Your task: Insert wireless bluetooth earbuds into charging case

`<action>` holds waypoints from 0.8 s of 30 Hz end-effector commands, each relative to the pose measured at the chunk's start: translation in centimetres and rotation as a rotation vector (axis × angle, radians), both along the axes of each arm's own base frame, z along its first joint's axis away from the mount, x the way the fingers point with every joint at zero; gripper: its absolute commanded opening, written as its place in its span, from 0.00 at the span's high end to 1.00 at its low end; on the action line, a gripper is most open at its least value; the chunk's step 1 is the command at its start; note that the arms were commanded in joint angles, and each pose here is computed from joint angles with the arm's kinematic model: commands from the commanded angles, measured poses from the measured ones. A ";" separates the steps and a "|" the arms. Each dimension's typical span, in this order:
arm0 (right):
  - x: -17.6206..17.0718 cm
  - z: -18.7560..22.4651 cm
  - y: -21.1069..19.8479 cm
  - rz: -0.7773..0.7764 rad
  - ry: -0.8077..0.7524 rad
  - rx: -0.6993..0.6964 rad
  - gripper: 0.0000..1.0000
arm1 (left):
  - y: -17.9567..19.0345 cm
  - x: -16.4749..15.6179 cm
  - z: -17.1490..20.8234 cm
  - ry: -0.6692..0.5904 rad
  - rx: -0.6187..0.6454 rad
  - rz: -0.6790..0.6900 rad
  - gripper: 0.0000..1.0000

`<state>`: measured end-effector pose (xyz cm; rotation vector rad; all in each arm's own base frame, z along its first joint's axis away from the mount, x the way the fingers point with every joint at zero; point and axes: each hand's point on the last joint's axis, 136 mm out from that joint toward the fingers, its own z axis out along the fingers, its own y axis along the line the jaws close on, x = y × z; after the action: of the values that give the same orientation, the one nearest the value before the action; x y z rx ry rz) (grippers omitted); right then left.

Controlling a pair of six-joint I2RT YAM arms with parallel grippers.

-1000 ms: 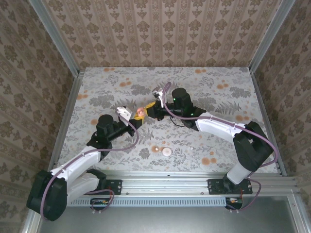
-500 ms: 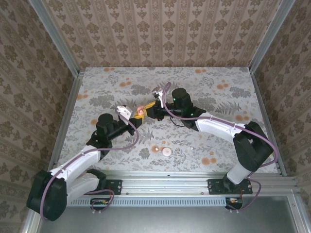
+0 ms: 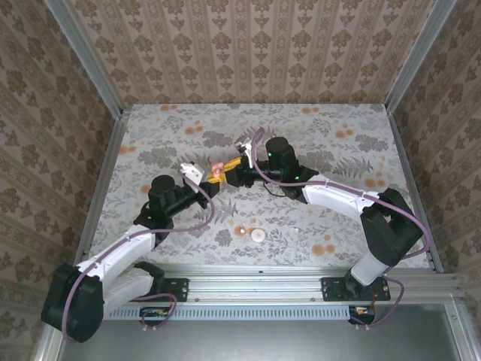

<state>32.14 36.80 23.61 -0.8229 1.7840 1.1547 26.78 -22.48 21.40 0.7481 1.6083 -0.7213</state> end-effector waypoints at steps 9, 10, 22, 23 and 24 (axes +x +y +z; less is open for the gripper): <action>0.1 5.2 -2.7 -0.051 0.001 0.152 0.44 | -0.3 -0.3 3.1 -0.092 -0.029 -0.019 1.00; 0.1 5.5 -3.0 -0.058 0.006 0.161 0.42 | -0.3 -0.3 3.0 -0.090 -0.028 -0.020 1.00; -0.7 4.0 -2.9 -0.017 0.193 0.125 0.39 | -0.3 -0.3 3.1 -0.093 -0.028 -0.021 1.00; -0.8 3.7 -2.7 -0.012 0.202 0.114 0.39 | -0.4 -0.3 3.0 -0.092 -0.028 -0.023 1.00; -0.8 3.5 -2.5 -0.008 0.209 0.107 0.39 | -0.4 -0.3 3.0 -0.091 -0.028 -0.022 1.00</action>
<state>32.00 33.42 27.04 -0.6180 1.8414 1.3103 26.65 -22.43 21.93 0.7500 1.5902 -0.7178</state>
